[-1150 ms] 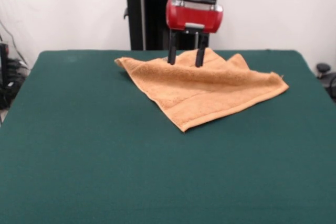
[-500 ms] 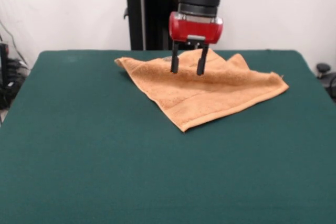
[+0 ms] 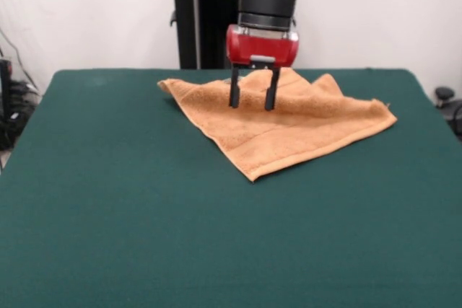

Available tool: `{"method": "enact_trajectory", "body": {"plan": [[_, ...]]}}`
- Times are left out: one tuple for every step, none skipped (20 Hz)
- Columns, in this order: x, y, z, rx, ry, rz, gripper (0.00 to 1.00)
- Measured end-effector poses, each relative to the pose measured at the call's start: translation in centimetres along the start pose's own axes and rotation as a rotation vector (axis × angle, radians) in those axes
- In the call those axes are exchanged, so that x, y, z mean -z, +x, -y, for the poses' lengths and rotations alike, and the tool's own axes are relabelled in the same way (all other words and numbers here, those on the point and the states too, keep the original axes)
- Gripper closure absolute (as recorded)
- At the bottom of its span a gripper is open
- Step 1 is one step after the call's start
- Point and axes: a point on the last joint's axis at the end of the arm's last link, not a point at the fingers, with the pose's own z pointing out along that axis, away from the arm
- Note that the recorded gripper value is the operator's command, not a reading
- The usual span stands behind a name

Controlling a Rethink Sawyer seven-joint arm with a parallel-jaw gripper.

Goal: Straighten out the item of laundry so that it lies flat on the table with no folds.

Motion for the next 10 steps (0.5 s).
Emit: {"method": "enact_trajectory", "body": {"plan": [[-0.2,0.0,0.1,-0.001,0.002,0.024,0.0],[-0.5,0.2,0.1,-0.002,0.002,0.036,0.0],[-0.8,0.4,0.1,-0.002,0.002,0.048,0.0],[-1.2,0.7,0.0,-0.004,0.0,0.05,0.0],[-1.4,0.9,0.0,-0.005,-0.001,0.049,0.0],[-2.0,1.6,0.0,-0.009,-0.004,0.039,0.0],[-3.1,3.2,0.1,-0.02,-0.009,0.0,0.0],[-3.7,4.3,0.2,-0.028,-0.011,-0.027,0.0],[-4.4,5.3,0.2,-0.036,-0.014,-0.054,0.0],[-4.6,5.8,0.3,-0.04,-0.015,-0.066,0.0]]}}
